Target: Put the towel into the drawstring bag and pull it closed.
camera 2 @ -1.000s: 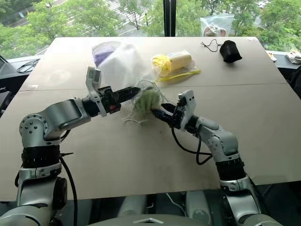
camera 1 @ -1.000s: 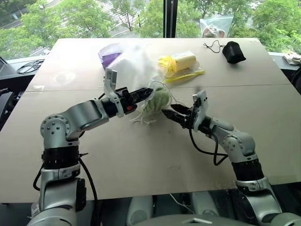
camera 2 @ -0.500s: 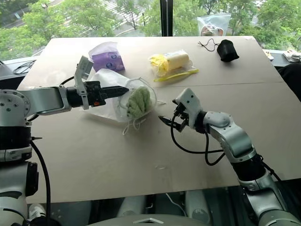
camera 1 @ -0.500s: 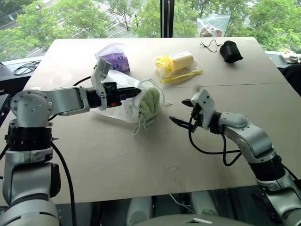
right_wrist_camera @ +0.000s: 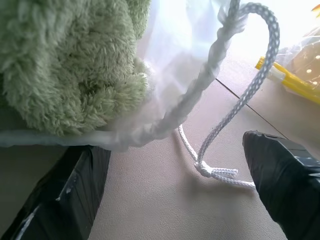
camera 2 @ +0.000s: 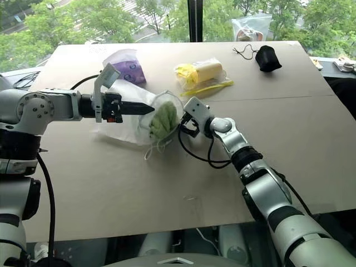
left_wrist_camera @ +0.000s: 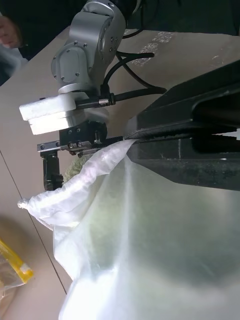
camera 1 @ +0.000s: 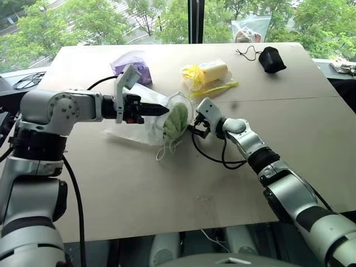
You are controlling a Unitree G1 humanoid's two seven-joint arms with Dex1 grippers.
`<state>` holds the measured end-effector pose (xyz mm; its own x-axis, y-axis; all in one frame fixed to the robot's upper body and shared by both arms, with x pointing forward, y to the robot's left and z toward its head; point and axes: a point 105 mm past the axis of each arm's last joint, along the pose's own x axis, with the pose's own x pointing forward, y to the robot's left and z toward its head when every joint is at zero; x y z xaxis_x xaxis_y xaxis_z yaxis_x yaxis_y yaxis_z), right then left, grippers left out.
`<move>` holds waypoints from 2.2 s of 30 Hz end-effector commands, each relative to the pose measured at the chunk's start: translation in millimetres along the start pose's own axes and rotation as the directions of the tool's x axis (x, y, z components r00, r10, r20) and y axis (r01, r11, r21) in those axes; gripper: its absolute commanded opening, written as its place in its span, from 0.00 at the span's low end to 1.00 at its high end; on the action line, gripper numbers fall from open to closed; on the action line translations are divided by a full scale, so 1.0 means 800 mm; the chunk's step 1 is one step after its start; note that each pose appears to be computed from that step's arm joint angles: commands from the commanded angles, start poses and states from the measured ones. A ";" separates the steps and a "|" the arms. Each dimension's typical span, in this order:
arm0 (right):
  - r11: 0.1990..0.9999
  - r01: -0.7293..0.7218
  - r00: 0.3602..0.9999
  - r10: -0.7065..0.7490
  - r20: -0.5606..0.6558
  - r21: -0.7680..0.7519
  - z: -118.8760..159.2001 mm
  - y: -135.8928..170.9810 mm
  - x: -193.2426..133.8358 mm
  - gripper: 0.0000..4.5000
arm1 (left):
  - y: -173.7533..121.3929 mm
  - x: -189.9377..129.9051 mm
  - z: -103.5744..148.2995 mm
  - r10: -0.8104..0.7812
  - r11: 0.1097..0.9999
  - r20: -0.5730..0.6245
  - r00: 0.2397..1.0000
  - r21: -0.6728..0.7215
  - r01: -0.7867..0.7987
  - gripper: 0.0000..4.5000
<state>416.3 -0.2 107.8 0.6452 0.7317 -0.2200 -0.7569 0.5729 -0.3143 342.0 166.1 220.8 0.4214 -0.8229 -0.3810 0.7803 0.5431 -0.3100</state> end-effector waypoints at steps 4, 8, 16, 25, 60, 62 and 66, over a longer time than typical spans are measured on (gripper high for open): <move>0.998 0.057 0.998 -0.057 -0.003 0.021 -0.018 -0.013 -0.009 0.28 | -0.005 -0.002 0.022 -0.043 0.997 0.030 0.999 0.072 0.041 0.00; 0.995 0.099 0.995 -0.099 0.001 0.019 -0.023 -0.020 -0.016 0.01 | -0.010 0.003 0.028 -0.083 0.992 0.036 0.996 0.098 0.079 0.00; 0.977 0.213 0.977 -0.213 0.010 -0.015 -0.033 -0.040 -0.097 0.01 | -0.022 0.017 0.047 -0.171 0.969 0.053 0.984 0.190 0.158 0.00; 0.974 0.223 0.974 -0.220 -0.056 0.040 -0.011 0.011 -0.188 0.01 | -0.033 0.071 0.079 -0.269 0.906 0.085 0.959 0.360 0.222 0.00; 0.959 0.276 0.958 -0.268 -0.097 0.072 0.010 0.007 -0.222 0.00 | -0.029 0.165 -0.165 -0.014 0.919 -0.086 0.996 0.391 0.047 0.37; 0.953 0.295 0.953 -0.288 -0.088 0.070 0.011 0.003 -0.224 0.00 | -0.025 0.162 -0.168 -0.003 0.925 -0.075 0.997 0.380 0.032 0.18; 0.917 0.395 0.918 -0.396 0.005 0.057 0.034 -0.027 -0.230 0.00 | -0.023 0.138 -0.128 0.004 0.924 0.093 0.996 0.382 -0.040 0.01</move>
<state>307.0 -128.5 152.7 0.8570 0.4796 -0.1885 -0.5150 0.8098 -0.2811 327.8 76.5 87.6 0.4494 -0.8287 -0.3338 0.8875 0.4569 0.0605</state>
